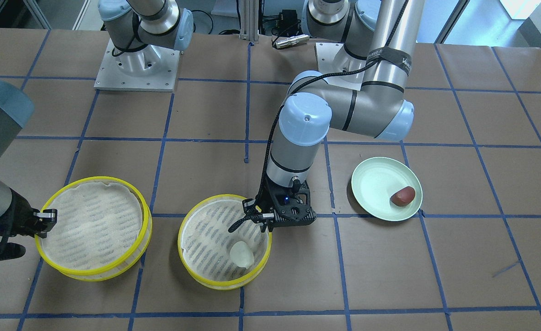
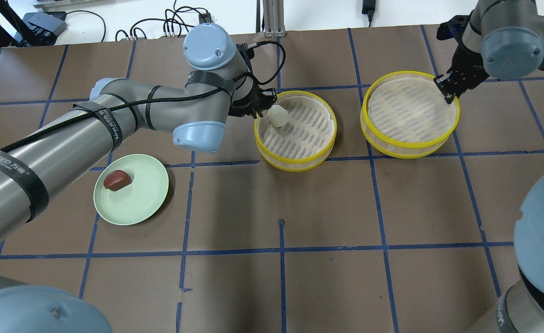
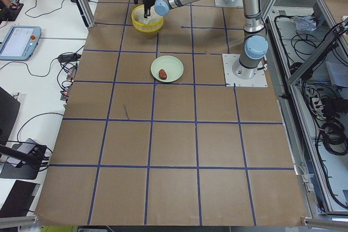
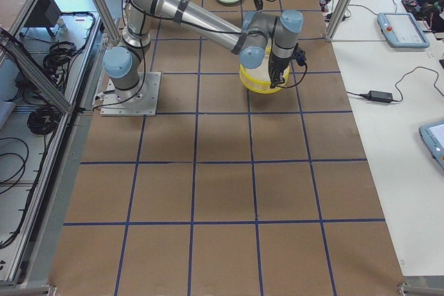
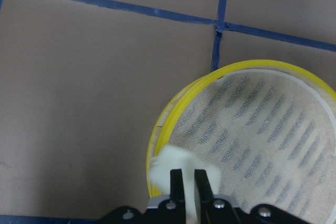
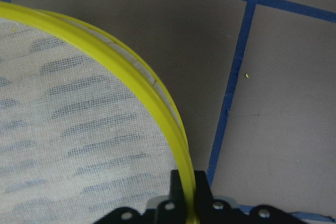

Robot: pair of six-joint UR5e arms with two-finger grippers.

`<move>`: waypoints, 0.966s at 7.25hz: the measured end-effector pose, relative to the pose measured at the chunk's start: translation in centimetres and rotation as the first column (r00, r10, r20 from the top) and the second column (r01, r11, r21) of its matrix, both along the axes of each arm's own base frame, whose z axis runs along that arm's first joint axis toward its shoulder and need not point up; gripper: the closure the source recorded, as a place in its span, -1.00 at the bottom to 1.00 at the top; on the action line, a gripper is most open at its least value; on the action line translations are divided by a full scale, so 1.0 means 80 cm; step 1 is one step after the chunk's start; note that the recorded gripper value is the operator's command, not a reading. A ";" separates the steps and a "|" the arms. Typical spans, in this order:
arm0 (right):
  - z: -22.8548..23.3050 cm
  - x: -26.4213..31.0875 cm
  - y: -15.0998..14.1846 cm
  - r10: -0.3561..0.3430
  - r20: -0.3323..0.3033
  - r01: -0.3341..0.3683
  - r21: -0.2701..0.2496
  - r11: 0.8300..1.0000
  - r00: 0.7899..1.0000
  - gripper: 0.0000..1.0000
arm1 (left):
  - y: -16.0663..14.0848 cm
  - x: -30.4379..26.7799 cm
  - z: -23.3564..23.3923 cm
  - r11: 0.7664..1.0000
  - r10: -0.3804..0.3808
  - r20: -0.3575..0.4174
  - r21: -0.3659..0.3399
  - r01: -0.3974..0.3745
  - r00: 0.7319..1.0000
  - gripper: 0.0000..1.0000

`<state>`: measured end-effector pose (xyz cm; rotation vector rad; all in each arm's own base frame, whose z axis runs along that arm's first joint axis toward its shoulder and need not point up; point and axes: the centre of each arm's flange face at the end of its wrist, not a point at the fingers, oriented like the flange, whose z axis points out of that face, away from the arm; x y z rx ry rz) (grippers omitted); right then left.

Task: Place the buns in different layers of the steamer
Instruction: 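Restack the top tier with the right gripper while the left returns to the plate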

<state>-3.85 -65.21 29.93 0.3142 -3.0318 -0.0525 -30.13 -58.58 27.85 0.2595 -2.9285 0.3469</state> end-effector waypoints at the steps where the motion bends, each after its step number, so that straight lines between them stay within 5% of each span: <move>1: 0.005 0.000 -0.001 0.002 -0.003 -0.002 -0.011 1.000 1.000 0.83 | 0.001 -0.001 0.001 1.000 0.023 -0.007 0.002 -0.023 1.000 -1.00; 4: 0.066 0.045 0.007 -0.048 0.022 0.050 -0.088 0.995 0.999 0.83 | -0.001 0.065 0.039 0.993 -0.105 0.092 -0.042 0.109 0.990 -1.00; 7: 0.071 0.212 0.028 -0.209 0.082 0.216 -0.078 0.973 0.974 0.84 | 0.045 0.229 0.018 0.979 -0.197 0.181 0.082 0.185 0.964 -1.00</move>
